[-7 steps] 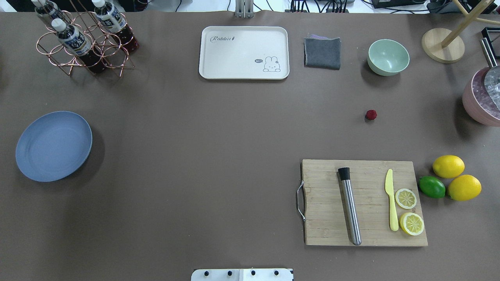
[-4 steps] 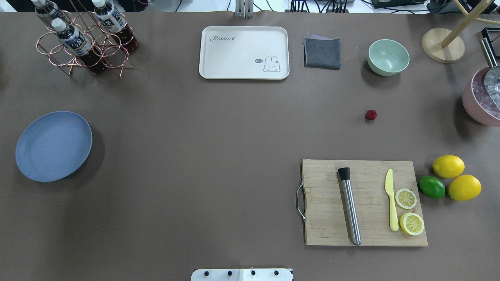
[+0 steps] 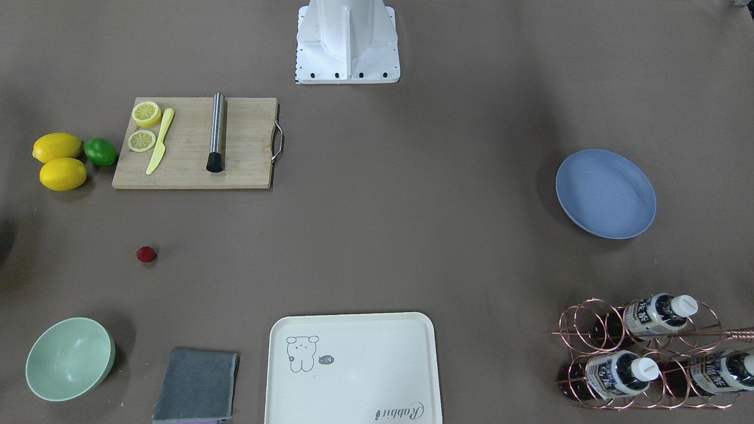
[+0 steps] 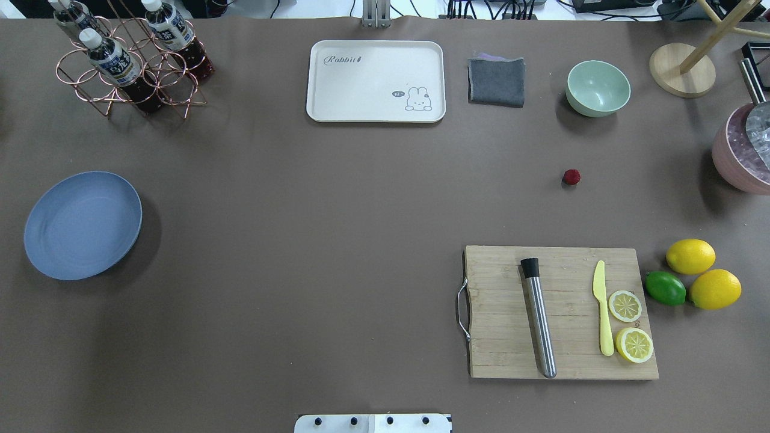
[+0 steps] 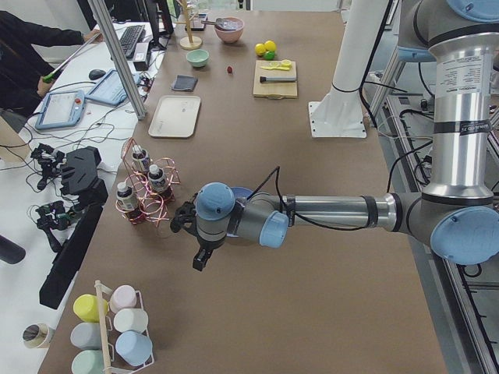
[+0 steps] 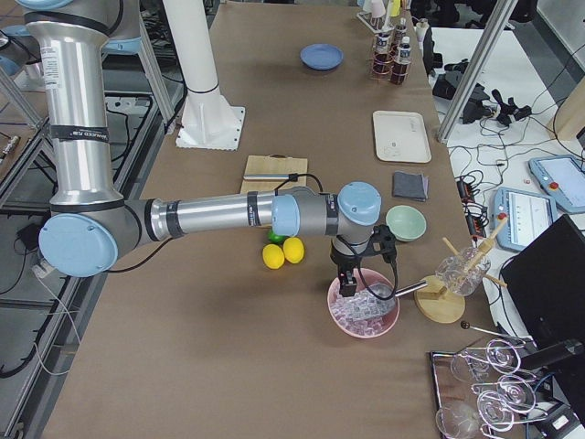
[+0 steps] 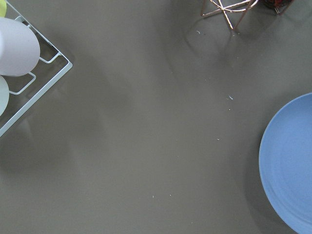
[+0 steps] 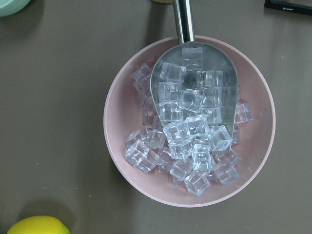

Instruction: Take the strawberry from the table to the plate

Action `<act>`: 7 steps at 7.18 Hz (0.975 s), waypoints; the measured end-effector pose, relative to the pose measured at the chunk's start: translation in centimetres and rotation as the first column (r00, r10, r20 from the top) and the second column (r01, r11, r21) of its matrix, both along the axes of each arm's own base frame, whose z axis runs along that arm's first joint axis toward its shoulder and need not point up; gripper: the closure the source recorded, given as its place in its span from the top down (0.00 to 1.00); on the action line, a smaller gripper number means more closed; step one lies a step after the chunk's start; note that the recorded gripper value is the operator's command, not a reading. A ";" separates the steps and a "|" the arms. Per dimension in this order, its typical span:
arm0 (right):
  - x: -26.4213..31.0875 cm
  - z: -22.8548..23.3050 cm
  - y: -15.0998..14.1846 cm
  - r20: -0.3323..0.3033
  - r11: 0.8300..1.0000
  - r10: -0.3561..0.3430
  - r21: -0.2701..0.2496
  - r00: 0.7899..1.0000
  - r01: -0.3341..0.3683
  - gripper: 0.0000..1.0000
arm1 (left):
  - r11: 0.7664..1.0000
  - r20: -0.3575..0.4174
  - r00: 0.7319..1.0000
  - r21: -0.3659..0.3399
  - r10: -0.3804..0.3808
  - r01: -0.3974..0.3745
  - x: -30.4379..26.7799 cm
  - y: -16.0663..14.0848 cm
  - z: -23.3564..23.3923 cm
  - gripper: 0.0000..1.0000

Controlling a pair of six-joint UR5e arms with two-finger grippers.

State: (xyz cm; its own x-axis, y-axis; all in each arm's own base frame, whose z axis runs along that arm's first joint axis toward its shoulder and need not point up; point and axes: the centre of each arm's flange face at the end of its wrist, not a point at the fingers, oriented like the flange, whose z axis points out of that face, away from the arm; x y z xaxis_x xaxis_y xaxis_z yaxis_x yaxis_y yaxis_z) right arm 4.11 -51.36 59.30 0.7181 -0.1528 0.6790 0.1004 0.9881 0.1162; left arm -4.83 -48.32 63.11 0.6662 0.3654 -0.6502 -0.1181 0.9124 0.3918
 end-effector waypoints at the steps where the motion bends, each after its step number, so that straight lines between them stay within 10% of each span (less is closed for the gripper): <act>1: 0.0 -0.1 0.0 0.000 1.000 0.000 0.002 1.000 0.000 1.00 | 1.000 0.000 1.000 -0.001 0.000 0.000 0.0 0.0 0.1 0.99; 7: 0.0 -0.9 0.0 0.006 1.000 0.000 0.018 1.000 0.000 1.00 | 0.995 -0.037 0.995 -0.049 -0.093 0.091 1.1 -0.4 -1.2 0.99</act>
State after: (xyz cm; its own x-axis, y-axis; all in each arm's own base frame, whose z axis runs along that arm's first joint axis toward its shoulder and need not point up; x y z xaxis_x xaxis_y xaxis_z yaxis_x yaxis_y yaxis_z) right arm 4.08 -51.40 58.37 0.7141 -0.1650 0.6804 0.0992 0.9859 0.1350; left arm -3.72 -48.69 61.86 0.6693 0.2724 -0.6912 -0.0183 0.9361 0.3512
